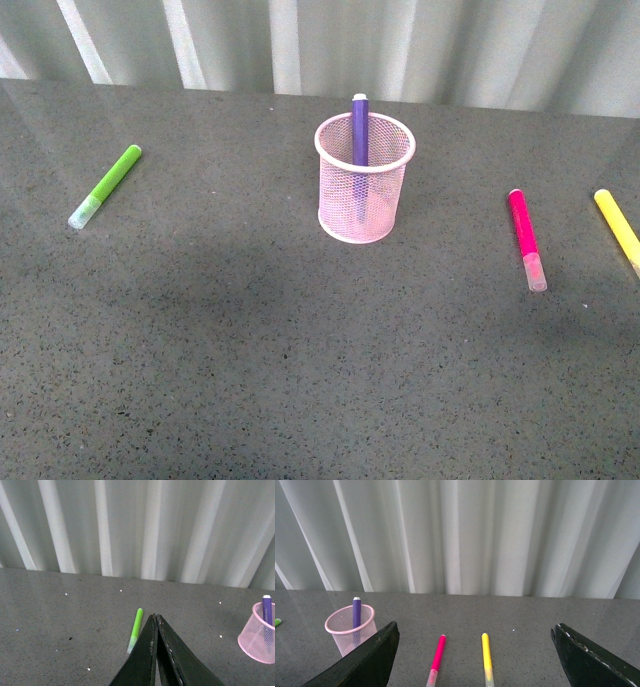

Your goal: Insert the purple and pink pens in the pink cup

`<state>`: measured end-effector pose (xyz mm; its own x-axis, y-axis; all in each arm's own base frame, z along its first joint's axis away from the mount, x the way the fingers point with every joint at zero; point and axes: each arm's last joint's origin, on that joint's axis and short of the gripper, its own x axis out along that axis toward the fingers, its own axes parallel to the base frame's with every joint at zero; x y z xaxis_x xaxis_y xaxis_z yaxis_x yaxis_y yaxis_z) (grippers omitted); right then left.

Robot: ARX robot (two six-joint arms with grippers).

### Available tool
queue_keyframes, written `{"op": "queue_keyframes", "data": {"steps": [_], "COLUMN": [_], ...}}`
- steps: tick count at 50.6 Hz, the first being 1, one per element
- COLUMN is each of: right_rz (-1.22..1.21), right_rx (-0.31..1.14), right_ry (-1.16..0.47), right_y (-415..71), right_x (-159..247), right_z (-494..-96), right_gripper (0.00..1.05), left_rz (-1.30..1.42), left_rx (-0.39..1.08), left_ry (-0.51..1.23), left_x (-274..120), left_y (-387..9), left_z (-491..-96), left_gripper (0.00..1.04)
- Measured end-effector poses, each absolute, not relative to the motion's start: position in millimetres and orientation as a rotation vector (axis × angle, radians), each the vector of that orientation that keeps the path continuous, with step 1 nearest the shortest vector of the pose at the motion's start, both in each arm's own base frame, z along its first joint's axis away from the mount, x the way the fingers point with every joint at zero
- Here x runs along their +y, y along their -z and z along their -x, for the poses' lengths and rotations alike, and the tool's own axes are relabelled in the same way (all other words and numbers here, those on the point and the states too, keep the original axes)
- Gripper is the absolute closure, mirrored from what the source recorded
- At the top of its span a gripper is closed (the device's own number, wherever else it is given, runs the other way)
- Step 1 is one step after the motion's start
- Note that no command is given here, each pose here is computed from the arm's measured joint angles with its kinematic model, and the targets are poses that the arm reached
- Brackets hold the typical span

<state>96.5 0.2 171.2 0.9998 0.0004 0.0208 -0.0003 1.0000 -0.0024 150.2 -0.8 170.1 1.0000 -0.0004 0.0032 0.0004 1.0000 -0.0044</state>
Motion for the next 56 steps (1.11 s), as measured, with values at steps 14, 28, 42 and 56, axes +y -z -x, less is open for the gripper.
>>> {"op": "queue_keyframes", "data": {"steps": [14,28,42,56], "right_rz": [0.002,0.002,0.002,0.002], "right_rx": [-0.021,-0.021,-0.021,-0.021], "right_ry": [-0.001,-0.001,-0.001,-0.001], "right_y": [-171,-171,-171,-171], "right_x": [0,0,0,0], "right_z": [-96,-96,-96,-96], "right_gripper": [0.07,0.07,0.07,0.07], "left_rz": [0.004,0.004,0.004,0.004], "left_rx": [-0.013,-0.023,-0.024,-0.025], "left_ry": [0.002,0.002,0.002,0.002], "left_x": [0,0,0,0], "left_y": [-170,-174,-174,-174], "left_z": [-135,-122,-115,-109], "left_gripper": [1.01,1.01,1.01,1.01]}}
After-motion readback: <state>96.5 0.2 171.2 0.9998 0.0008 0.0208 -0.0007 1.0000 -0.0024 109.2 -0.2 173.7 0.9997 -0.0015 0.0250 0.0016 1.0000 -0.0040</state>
